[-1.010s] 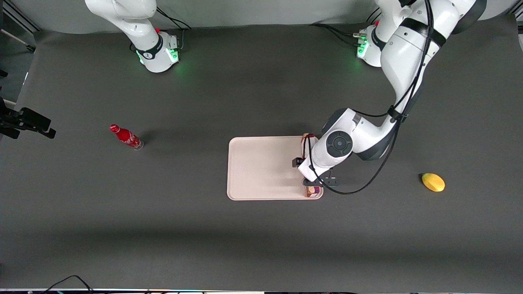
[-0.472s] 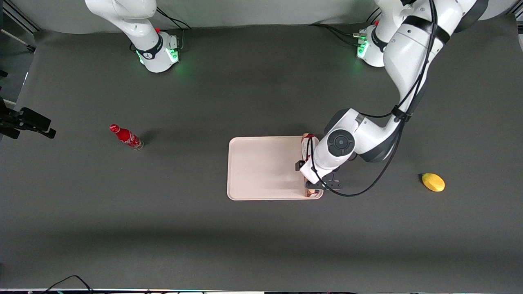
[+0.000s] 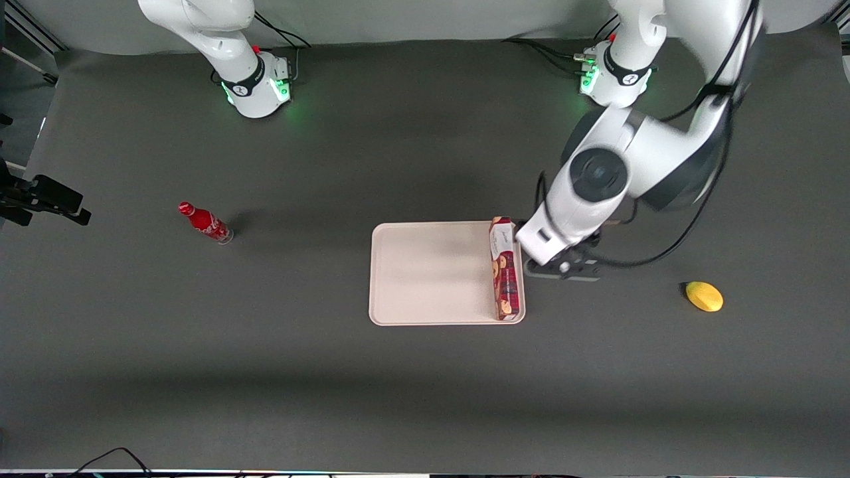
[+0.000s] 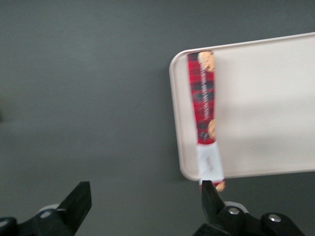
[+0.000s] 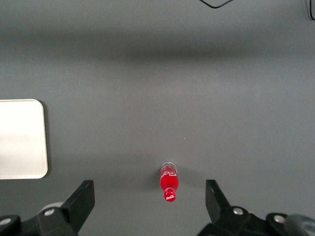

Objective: Place red cookie box on tray

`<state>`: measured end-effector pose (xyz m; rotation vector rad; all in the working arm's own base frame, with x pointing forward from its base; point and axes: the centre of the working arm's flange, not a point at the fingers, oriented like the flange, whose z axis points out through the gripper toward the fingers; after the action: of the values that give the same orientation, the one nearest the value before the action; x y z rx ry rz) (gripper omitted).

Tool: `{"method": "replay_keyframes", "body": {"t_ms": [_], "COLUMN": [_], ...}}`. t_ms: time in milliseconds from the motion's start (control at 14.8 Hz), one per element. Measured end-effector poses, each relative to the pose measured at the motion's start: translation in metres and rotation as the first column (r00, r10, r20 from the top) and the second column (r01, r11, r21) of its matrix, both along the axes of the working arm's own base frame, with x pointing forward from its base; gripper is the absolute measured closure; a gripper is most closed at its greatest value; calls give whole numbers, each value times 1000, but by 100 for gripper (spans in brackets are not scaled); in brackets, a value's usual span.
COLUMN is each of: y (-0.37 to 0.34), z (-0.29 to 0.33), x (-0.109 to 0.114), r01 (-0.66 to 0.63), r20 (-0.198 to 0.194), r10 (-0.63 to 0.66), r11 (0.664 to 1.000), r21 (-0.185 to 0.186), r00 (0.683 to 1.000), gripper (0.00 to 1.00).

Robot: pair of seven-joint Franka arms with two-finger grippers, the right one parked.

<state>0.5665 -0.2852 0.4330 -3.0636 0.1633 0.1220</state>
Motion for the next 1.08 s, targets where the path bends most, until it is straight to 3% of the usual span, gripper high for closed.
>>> {"method": "replay_keyframes", "body": {"t_ms": [135,404,674,808,1078], "y": [36,113,185,211,233], "z": [62,140,152,148,143], "x": [-15,-45,-72,-74,-58], "r01": [-11,-87,-127,-155,-187], "r20": [11,65,125,138,148], "r10": [10,85,124,154,187], "r11": [999,996,992,988,982], "r21": [37,29,13,-1,-17], "r00": [1000,994,984,978,971], "gripper": [0,0,0,0,0]}}
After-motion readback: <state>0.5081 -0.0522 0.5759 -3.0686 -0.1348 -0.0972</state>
